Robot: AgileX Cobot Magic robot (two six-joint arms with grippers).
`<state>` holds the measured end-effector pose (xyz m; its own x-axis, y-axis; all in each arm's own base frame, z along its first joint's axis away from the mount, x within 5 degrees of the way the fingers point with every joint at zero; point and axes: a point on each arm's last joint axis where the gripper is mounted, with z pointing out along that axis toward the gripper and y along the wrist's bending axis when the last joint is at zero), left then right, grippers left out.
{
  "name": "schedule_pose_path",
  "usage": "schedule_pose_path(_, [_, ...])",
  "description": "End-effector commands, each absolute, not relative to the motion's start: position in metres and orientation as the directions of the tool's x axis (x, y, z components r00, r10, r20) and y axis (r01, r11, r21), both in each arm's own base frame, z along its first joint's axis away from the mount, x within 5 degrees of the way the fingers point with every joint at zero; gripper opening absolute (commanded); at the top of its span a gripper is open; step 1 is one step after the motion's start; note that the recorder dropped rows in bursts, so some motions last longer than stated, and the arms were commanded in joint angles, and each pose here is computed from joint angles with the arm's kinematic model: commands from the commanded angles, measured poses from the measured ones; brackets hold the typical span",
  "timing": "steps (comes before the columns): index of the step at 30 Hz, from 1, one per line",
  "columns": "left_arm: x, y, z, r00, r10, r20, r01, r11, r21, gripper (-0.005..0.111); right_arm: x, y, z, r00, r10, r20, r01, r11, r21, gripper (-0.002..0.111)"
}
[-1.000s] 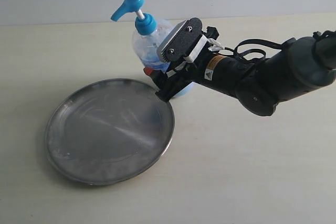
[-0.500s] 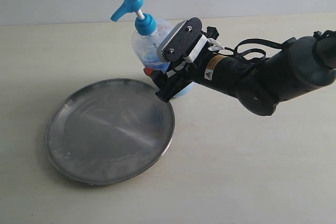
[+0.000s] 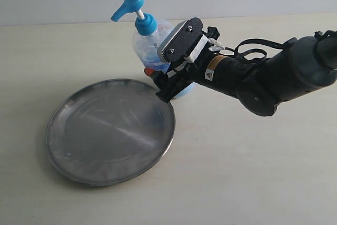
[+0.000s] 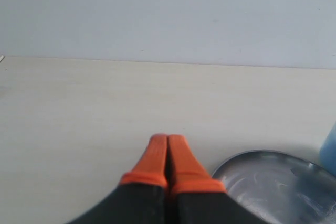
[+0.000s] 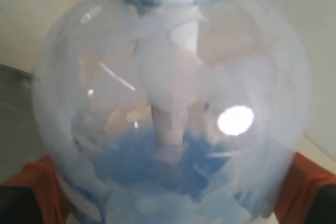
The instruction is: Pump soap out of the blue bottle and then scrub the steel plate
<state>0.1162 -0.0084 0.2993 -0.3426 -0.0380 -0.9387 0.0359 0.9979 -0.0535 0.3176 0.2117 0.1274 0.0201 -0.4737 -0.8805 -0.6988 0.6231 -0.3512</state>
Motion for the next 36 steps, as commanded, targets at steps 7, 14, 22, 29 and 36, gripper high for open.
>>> schedule_pose_path(7, [0.117,-0.009,0.302,-0.329,-0.032,-0.944,0.042,0.998,-0.048,0.001,0.318,0.215,0.144,0.096,-0.425,-0.900,-0.682,0.630,-0.370,0.000])
schedule_pose_path(14, [0.118,-0.009,0.302,-0.333,-0.040,-0.942,0.042,0.997,-0.057,0.001,0.318,0.215,0.143,0.095,-0.426,-0.900,-0.683,0.630,-0.370,0.000])
schedule_pose_path(22, [0.136,-0.018,0.297,-0.478,-0.044,-0.877,0.068,0.994,-0.087,0.001,0.318,0.215,0.143,0.095,-0.426,-0.900,-0.683,0.630,-0.370,0.000])
schedule_pose_path(29, [0.166,-0.042,0.305,-0.612,0.024,-0.791,0.183,0.977,-0.112,0.001,0.318,0.215,0.143,0.095,-0.426,-0.900,-0.683,0.630,-0.370,0.000])
schedule_pose_path(36, [0.199,-0.072,0.319,-0.643,0.093,-0.761,0.324,0.932,-0.160,0.001,0.318,0.215,0.143,0.095,-0.426,-0.900,-0.683,0.630,-0.370,0.000])
